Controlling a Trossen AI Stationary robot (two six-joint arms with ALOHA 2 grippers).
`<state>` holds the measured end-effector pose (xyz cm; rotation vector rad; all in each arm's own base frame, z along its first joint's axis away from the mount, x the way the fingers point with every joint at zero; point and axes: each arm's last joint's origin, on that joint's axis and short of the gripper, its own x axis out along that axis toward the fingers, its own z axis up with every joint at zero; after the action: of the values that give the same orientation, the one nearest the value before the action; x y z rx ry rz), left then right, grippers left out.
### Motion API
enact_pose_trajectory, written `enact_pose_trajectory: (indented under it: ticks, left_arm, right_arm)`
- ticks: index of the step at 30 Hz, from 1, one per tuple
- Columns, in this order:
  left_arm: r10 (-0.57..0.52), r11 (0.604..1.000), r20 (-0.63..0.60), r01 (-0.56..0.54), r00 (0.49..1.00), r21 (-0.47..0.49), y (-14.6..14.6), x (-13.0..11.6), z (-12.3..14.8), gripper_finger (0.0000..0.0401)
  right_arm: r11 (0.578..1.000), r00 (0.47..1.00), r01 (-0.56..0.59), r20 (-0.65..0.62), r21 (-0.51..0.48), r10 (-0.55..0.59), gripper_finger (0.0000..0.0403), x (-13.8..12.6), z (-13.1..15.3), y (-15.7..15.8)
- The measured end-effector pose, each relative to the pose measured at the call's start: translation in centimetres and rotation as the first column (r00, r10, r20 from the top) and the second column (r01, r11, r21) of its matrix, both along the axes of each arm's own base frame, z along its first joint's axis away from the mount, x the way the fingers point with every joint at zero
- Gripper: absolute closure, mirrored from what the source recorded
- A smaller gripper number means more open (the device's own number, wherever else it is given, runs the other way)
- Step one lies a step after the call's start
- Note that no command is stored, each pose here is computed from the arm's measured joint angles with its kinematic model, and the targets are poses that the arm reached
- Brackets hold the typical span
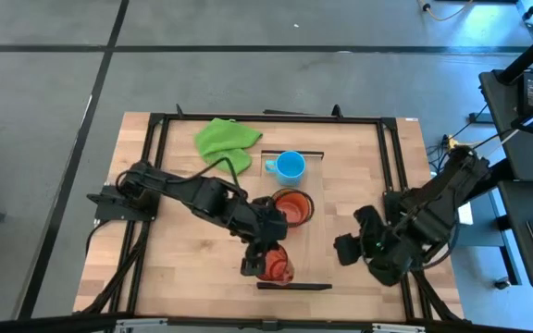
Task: Stack small to large cups/mugs on shelf
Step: Put the orange cup on the shelf
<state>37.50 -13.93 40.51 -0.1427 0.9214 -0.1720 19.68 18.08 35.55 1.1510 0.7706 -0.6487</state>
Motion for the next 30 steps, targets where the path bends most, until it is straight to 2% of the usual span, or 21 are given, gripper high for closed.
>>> enact_pose_trajectory:
  ticks: [6, 9, 19, 23, 30]
  left_arm:
    - [-0.037, 0.996, 0.007, 0.037, 0.999, 0.077, 0.1, 0.9, -1.0, 0.0397]
    - [-0.061, 0.993, 0.030, 0.058, 0.998, 0.102, 0.1, 2.1, -1.8, 0.0397]
    - [-0.085, 0.979, 0.009, 0.082, 0.996, 0.188, 0.6, 3.8, -3.7, 0.0396]
    - [-0.071, 0.976, -0.001, 0.070, 0.997, 0.206, 1.2, 4.1, -4.0, 0.0396]
    - [-0.043, 0.980, 0.002, 0.042, 0.999, 0.194, 2.5, 4.5, -3.9, 0.0396]
  right_arm:
    - [0.998, 0.998, 0.000, 0.061, 0.060, -0.003, 0.0210, 1.7, -0.7, 1.7]
    - [0.997, 0.997, 0.003, 0.073, 0.075, -0.009, 0.0210, 2.2, -1.0, 2.2]
    - [0.996, 0.997, 0.017, 0.073, 0.086, -0.023, 0.0216, 2.8, -1.6, 2.8]
    - [0.996, 0.997, 0.015, 0.071, 0.084, -0.021, 0.0259, 2.8, -1.7, 2.8]
    - [0.998, 0.997, -0.013, 0.072, 0.056, 0.009, 0.0388, 2.9, -1.7, 2.7]
